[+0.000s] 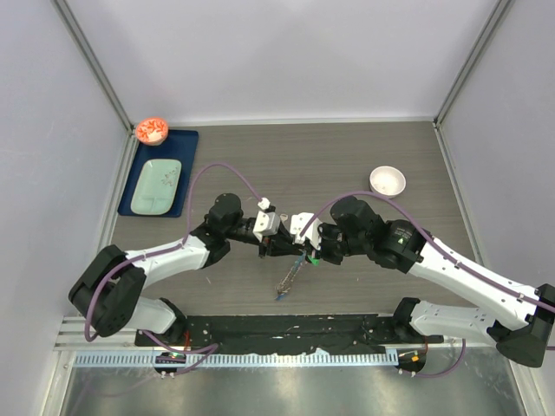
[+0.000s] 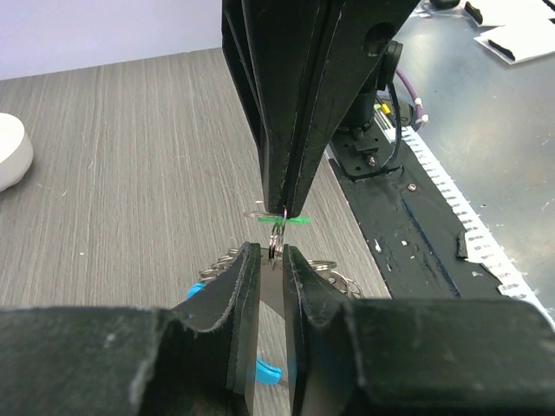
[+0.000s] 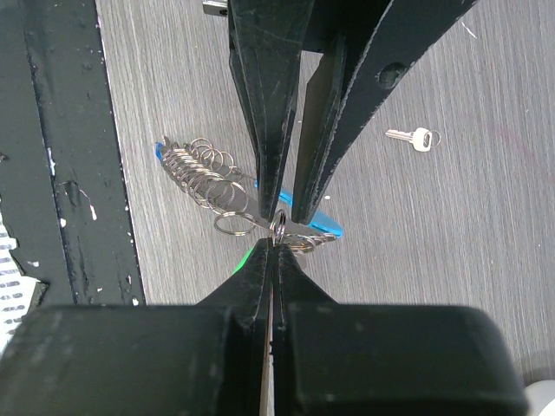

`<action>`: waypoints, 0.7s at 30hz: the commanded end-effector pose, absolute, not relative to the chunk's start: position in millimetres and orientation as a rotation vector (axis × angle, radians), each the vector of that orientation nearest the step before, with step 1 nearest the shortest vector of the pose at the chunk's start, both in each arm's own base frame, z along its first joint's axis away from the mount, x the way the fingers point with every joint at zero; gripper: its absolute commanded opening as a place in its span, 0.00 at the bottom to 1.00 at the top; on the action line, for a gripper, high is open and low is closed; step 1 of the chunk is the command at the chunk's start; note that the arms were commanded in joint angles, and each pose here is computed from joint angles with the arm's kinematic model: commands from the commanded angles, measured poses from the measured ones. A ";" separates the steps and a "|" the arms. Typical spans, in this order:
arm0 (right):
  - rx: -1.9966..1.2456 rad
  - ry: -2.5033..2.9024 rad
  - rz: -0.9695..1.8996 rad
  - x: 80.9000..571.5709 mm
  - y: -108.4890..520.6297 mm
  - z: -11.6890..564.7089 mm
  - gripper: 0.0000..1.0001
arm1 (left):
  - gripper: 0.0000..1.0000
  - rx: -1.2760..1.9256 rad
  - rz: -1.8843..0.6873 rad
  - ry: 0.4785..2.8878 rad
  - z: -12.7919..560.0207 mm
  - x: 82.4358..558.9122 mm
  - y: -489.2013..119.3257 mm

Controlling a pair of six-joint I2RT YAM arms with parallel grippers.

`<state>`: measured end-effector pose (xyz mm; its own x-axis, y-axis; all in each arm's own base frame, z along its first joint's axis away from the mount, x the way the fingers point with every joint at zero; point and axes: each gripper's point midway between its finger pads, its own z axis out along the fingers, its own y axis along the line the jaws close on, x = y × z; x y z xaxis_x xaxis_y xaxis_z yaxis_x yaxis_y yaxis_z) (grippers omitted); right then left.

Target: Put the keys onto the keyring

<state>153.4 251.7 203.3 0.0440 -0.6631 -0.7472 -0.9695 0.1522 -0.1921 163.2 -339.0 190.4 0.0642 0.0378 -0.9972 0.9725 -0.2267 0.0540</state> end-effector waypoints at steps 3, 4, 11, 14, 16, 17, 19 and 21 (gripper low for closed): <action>-1.557 1.617 0.539 155.7 260.0 224.2 0.01 | 0.20 1.446 -1.322 1.033 196.9 161.6 -342.8; -1.557 1.615 0.540 155.9 260.2 224.4 0.01 | 0.20 1.447 -1.325 1.033 197.0 161.6 -343.0; -1.554 1.623 0.534 155.9 258.5 222.4 0.01 | 0.00 1.404 -1.294 1.075 198.4 168.8 -343.9; -1.551 1.637 0.513 156.6 254.0 218.9 0.01 | 0.00 1.341 -1.265 1.122 198.1 174.8 -342.1; -1.552 1.656 0.492 157.5 250.1 213.4 0.01 | 0.00 1.278 -1.282 1.135 205.0 177.0 -341.1; -1.549 1.659 0.488 157.6 249.1 213.2 0.01 | 0.00 1.237 -1.277 1.164 201.8 180.5 -338.4; -1.544 1.671 0.472 158.6 246.0 209.6 0.01 | 0.00 1.146 -1.294 1.160 213.0 185.0 -335.3; -1.535 1.680 0.459 159.4 242.8 207.5 0.01 | 0.00 1.069 -1.286 1.153 215.7 188.9 -330.2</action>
